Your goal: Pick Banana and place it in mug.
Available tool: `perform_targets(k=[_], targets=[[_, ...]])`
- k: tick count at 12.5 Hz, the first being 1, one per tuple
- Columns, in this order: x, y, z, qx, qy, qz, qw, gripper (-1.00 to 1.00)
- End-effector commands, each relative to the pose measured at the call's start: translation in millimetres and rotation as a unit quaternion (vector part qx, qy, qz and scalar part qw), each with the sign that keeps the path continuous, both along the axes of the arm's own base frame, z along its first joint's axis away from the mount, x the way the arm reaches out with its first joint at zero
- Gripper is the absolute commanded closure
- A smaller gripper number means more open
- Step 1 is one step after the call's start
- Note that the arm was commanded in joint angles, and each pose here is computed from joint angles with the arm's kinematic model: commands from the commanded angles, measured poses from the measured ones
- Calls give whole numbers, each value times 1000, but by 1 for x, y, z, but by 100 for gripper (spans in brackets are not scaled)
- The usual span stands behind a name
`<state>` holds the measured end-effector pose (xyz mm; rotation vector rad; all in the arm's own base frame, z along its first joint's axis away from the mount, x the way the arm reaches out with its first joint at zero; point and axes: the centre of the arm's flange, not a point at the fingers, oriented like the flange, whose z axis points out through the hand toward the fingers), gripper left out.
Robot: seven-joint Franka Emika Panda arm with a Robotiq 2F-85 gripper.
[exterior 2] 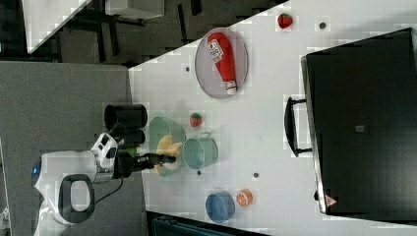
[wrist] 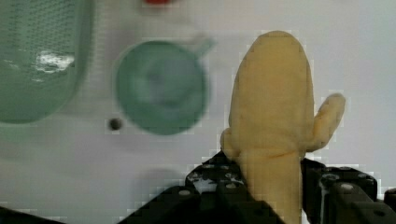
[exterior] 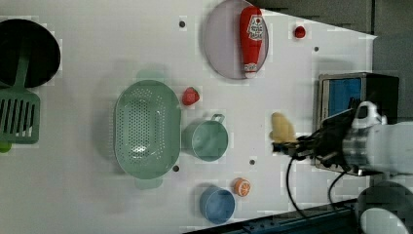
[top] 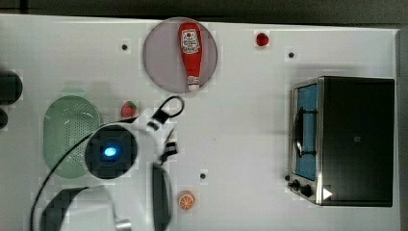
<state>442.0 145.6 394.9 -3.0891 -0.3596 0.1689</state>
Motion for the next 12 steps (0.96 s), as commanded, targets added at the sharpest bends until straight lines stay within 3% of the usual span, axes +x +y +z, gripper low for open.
perform_targets(k=[1,9,10,12], targets=[[4,47,-13,-7,-6,-84,996,36],[18,84,-102,20,-6,-108,994,36],[20,83,-108,16,-12,-100,995,29],[25,82,-115,19,-32,-90,995,-11]])
